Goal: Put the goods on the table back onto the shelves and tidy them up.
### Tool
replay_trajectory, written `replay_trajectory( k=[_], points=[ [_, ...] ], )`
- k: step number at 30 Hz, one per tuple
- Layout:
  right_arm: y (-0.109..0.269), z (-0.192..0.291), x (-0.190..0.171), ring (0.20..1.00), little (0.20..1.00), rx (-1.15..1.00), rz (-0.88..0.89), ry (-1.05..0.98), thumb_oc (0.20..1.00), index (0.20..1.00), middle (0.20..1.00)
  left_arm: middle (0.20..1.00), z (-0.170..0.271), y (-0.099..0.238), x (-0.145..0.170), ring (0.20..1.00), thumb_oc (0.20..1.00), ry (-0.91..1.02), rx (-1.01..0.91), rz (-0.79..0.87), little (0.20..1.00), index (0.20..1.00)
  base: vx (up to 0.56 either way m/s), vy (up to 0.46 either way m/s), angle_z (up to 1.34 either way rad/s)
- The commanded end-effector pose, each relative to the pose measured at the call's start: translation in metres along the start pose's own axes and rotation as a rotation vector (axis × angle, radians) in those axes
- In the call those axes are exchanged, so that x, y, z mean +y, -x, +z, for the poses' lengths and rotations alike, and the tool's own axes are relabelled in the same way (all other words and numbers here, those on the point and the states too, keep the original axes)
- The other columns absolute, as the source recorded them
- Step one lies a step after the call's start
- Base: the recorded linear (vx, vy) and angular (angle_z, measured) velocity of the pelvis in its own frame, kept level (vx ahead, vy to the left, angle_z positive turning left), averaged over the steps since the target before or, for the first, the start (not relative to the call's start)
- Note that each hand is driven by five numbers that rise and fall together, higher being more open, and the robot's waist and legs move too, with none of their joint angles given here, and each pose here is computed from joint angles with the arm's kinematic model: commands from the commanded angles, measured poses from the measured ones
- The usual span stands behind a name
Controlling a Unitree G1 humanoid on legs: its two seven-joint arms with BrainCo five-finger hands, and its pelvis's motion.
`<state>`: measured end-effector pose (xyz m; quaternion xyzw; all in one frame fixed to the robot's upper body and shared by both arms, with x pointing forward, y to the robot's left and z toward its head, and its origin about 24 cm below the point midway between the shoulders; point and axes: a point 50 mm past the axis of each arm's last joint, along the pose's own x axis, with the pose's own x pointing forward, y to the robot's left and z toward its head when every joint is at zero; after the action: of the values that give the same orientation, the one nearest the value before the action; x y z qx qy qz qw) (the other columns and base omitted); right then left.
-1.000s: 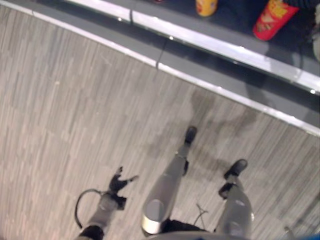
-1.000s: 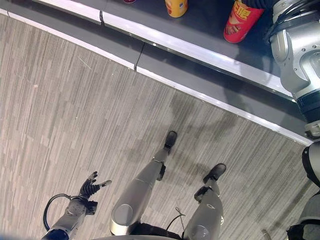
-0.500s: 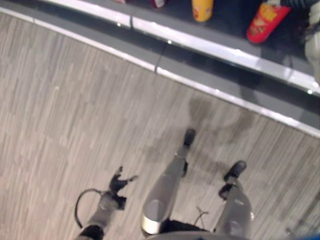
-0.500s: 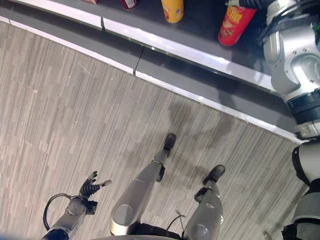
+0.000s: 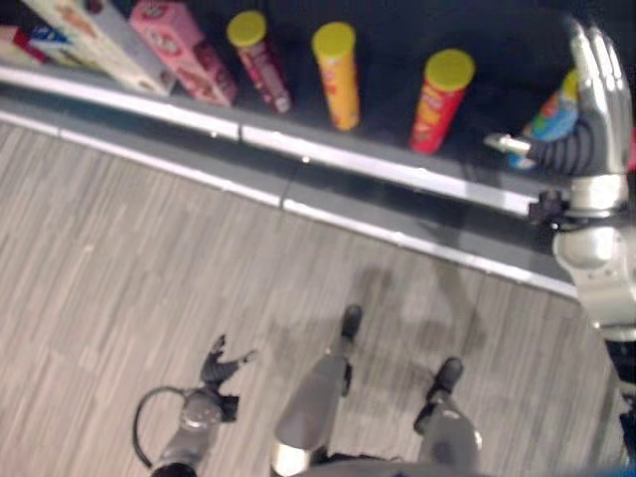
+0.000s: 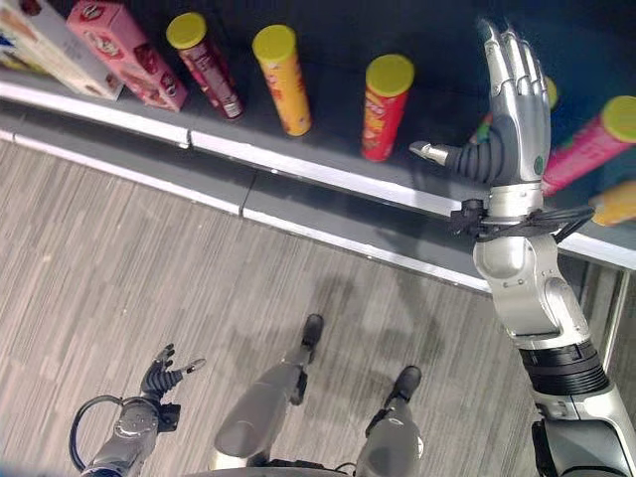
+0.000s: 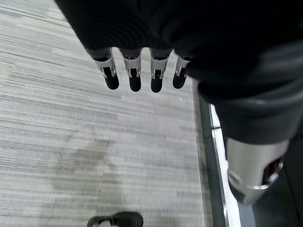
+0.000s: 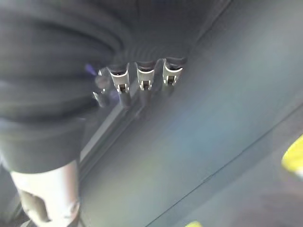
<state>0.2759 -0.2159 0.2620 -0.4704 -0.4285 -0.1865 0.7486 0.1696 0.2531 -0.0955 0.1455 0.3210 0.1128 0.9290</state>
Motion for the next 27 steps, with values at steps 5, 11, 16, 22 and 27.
replay_trajectory(
  k=[5, 11, 16, 22, 27],
  points=[
    [0.087, -0.02, 0.027, 1.0, 1.0, 0.344, 0.254, -0.643, 1.0, 1.0, 1.0, 1.0, -0.038, 0.015, 0.026, 1.0, 1.0, -0.004, 0.128, 0.042, 1.0, 1.0, 0.11, -0.005, -0.03],
    [0.211, -0.039, 0.064, 1.0, 1.0, 0.873, 0.612, -1.03, 1.0, 1.0, 1.0, 1.0, -0.067, 0.022, 0.032, 1.0, 1.0, -0.012, 0.264, 0.033, 1.0, 1.0, 0.09, 0.013, -0.33],
    [0.426, -0.032, 0.071, 1.0, 1.0, 1.841, 0.774, -0.661, 1.0, 1.0, 1.0, 1.0, -0.042, 0.008, 0.006, 1.0, 1.0, -0.052, 0.179, -0.084, 1.0, 1.0, 0.17, 0.002, -0.77],
    [0.433, -0.032, 0.067, 1.0, 1.0, 1.902, 0.703, -0.658, 1.0, 1.0, 1.0, 1.0, -0.047, 0.009, 0.005, 1.0, 1.0, -0.07, 0.201, -0.091, 1.0, 1.0, 0.03, 0.003, -0.26],
    [0.435, -0.03, 0.067, 1.0, 1.0, 1.915, 0.681, -0.662, 1.0, 1.0, 1.0, 1.0, -0.06, 0.014, 0.002, 1.0, 1.0, -0.089, 0.253, -0.102, 1.0, 1.0, 0.03, 0.004, 0.07]
  ],
)
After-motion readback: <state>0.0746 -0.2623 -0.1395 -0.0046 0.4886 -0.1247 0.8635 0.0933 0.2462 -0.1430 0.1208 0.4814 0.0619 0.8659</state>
